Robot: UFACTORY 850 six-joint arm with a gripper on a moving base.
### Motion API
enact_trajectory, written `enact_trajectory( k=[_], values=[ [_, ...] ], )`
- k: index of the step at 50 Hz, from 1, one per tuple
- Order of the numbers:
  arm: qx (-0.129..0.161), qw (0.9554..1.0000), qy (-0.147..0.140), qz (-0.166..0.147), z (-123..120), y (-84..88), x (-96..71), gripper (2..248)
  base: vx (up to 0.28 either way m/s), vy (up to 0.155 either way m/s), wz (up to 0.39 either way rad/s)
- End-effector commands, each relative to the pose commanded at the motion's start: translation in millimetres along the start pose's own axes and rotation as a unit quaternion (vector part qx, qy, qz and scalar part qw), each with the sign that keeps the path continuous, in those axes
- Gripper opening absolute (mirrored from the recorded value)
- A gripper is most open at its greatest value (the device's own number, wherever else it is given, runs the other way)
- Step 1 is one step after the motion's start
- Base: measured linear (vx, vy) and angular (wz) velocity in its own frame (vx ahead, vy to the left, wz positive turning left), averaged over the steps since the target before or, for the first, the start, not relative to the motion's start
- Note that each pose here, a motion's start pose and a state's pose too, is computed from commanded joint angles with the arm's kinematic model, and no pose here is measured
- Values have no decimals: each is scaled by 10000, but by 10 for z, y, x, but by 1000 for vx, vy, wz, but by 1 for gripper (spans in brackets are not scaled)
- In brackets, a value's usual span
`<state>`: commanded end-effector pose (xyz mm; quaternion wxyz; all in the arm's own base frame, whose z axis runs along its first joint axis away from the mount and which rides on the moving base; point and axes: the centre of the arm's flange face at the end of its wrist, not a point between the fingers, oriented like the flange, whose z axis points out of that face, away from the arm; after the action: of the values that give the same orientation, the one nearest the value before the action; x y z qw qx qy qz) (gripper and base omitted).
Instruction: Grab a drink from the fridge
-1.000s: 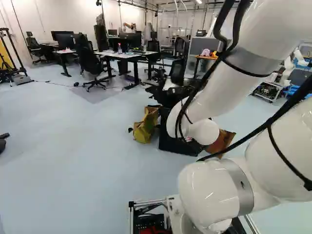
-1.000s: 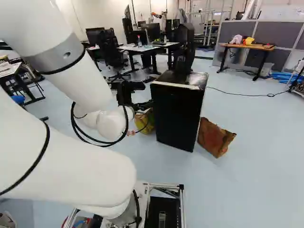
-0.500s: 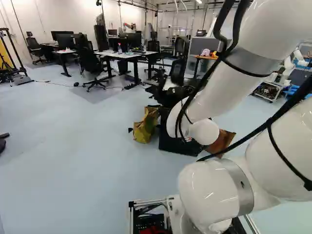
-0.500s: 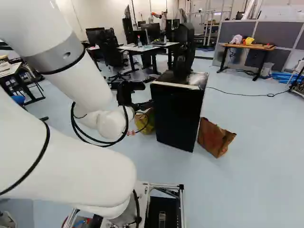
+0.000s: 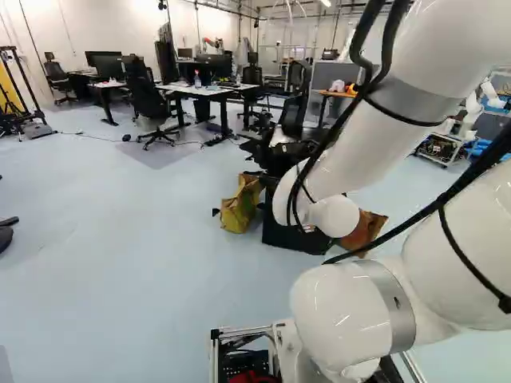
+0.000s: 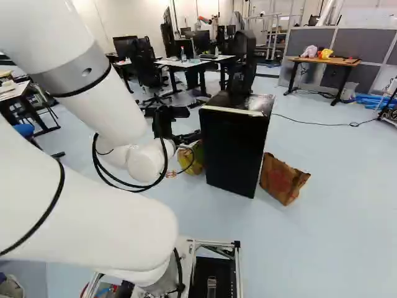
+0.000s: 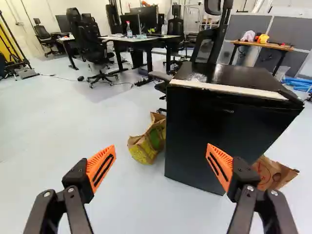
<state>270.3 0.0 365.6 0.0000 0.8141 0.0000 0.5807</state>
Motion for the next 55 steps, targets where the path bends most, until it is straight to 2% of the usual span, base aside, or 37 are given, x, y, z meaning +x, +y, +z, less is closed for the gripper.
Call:
enact_trajectory(
  k=[29, 55],
  values=[
    [0, 10000, 0, 0, 0, 0, 0, 247, -2, 34, -1],
    [0, 10000, 0, 0, 0, 0, 0, 247, 46, 86, -10]
  ],
)
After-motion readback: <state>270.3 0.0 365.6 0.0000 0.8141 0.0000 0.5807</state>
